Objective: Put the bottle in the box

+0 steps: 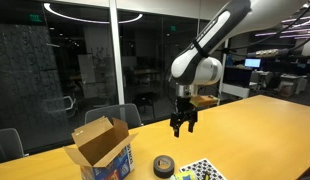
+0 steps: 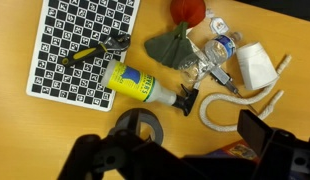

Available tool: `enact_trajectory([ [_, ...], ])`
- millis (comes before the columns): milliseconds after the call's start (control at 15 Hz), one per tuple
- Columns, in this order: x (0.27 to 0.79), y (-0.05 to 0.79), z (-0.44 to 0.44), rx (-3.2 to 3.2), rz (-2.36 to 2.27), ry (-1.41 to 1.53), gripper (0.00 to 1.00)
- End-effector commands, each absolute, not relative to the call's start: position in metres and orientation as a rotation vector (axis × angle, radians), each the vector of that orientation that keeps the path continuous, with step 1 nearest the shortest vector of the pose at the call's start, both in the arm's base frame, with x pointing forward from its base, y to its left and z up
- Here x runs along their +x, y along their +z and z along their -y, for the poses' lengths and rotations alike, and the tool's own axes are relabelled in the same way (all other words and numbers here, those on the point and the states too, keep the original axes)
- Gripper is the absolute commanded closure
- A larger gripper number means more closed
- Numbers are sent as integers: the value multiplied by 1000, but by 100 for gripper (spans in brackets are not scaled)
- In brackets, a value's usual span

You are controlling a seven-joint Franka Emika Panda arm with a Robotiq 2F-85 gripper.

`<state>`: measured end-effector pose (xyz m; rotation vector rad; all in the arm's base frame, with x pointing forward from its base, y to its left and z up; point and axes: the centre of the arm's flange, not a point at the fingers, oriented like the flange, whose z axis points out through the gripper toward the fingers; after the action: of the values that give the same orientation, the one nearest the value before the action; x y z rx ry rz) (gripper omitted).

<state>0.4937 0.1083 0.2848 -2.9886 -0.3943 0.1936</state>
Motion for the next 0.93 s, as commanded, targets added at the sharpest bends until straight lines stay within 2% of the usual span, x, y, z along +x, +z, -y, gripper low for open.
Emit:
enact_trajectory([
  [0, 511, 226, -110, -2973, 641, 84, 0],
  [533, 504, 127, -105, -2779, 1149, -199, 0],
  [867, 489, 75, -110, -2602, 1309, -182, 0],
])
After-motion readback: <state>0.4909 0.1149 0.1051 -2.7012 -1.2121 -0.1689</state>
